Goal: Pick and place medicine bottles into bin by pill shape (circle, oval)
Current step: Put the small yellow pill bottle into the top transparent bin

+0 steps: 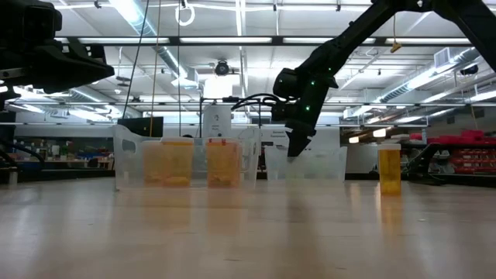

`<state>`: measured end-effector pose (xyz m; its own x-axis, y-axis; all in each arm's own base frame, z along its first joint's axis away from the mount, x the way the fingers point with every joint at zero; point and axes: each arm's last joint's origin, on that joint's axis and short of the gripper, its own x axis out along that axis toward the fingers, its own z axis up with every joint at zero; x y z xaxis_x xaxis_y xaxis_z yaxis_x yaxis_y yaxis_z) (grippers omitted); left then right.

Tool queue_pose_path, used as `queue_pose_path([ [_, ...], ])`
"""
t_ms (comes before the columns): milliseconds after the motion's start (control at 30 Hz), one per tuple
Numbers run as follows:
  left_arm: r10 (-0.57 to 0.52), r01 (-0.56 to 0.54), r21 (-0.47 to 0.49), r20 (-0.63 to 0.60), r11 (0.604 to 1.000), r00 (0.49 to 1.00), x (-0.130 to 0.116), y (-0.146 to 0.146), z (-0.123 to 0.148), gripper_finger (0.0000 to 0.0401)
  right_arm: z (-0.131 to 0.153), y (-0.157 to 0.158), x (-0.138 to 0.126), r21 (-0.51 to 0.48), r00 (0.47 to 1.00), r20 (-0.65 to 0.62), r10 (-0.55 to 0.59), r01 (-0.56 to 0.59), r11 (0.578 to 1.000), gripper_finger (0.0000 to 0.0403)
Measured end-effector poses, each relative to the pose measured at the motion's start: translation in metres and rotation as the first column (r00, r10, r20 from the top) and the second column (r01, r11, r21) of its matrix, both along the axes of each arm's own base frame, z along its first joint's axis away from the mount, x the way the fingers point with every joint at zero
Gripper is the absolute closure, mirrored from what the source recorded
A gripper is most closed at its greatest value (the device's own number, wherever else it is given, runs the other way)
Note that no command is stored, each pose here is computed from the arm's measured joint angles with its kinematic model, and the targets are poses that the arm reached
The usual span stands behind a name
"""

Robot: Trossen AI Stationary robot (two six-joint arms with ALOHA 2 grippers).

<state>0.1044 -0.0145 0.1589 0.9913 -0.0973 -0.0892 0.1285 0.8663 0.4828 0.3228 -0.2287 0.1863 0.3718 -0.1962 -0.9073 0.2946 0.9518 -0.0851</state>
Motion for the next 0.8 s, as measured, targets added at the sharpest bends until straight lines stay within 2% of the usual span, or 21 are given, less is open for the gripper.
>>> queue_pose_path([
  [333, 0.0, 0.0, 0.0, 0.0, 1.0, 1.0, 0.0, 0.0, 0.0, 0.0346, -0.0007, 0.0006, 0.0, 0.008, 1.0, -0.001, -0.011, 0.011, 1.0, 0.0248],
  [800, 0.0, 0.0, 0.0, 0.0, 1.0, 1.0, 0.0, 0.0, 0.0, 0.0349, -0.0018, 0.0018, -0.0021, 0.026, 0.999, -0.022, -0.033, 0.034, 0.999, 0.0246],
])
